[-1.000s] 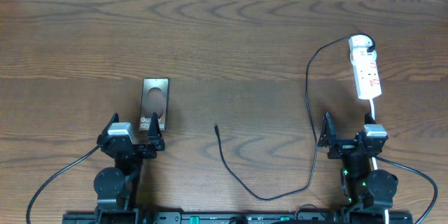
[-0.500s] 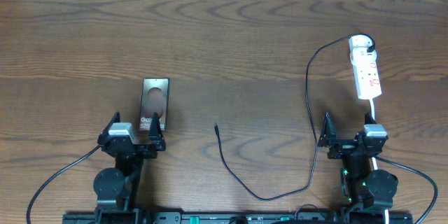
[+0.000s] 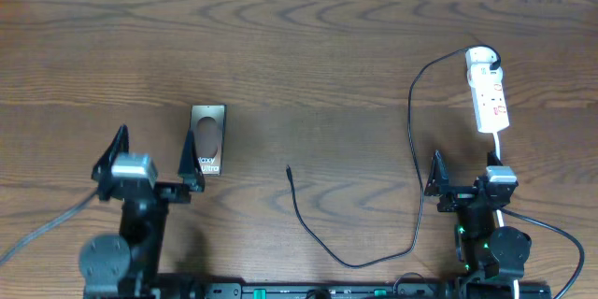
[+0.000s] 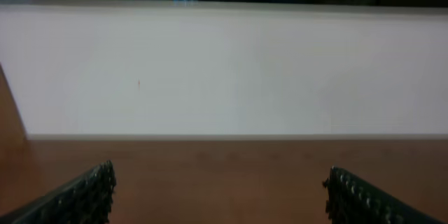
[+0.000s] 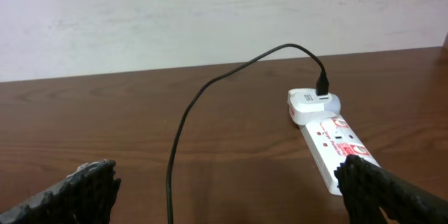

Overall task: Plug charger to phone and switch on socket
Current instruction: 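Move the left gripper forward over the silver phone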

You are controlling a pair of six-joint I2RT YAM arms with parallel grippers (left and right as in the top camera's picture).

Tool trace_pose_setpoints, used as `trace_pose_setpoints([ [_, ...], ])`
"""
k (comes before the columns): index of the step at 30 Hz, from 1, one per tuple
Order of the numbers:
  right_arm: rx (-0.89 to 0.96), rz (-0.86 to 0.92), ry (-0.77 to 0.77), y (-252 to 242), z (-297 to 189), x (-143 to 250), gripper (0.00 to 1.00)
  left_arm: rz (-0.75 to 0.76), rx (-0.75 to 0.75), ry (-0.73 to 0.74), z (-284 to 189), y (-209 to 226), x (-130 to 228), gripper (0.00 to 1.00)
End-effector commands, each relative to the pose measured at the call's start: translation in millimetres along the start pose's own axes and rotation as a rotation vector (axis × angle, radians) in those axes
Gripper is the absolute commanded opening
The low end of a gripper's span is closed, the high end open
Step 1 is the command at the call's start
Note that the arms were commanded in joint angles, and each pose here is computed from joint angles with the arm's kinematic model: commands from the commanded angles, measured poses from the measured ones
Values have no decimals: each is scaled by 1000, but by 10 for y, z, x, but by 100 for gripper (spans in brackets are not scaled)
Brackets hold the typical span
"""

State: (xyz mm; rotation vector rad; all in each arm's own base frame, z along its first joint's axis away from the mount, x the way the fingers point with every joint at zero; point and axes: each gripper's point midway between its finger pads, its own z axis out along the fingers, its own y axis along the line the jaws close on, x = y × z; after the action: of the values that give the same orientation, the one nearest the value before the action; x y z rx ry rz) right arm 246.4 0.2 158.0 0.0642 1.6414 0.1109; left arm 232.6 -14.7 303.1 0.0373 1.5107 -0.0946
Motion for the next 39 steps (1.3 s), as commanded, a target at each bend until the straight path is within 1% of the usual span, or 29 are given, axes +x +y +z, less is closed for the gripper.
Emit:
trace_pose_setpoints([
  [1,-6,14,0,15,-2,3,99,11,-2,112,143,8,-143,94],
  [7,-6,14,0,15,-2,3,99,-19,-12,428,411,35,-25,94],
  [13,-6,14,0,15,-2,3,99,-42,-21,695,703,63,78,94],
  [18,-6,14,0,15,-2,3,99,-67,-30,929,908,88,284,94],
  [23,-6,14,0,15,-2,3,99,-117,-60,1126,1007,121,545,94],
  [29,-6,14,0,15,-2,3,99,-140,-83,1302,1038,191,969,94],
  [35,-6,14,0,15,-2,3,99,-145,-86,1359,1127,209,1209,94],
  [39,-6,14,0,15,-2,3,99,-148,-87,1387,1140,213,1300,94],
])
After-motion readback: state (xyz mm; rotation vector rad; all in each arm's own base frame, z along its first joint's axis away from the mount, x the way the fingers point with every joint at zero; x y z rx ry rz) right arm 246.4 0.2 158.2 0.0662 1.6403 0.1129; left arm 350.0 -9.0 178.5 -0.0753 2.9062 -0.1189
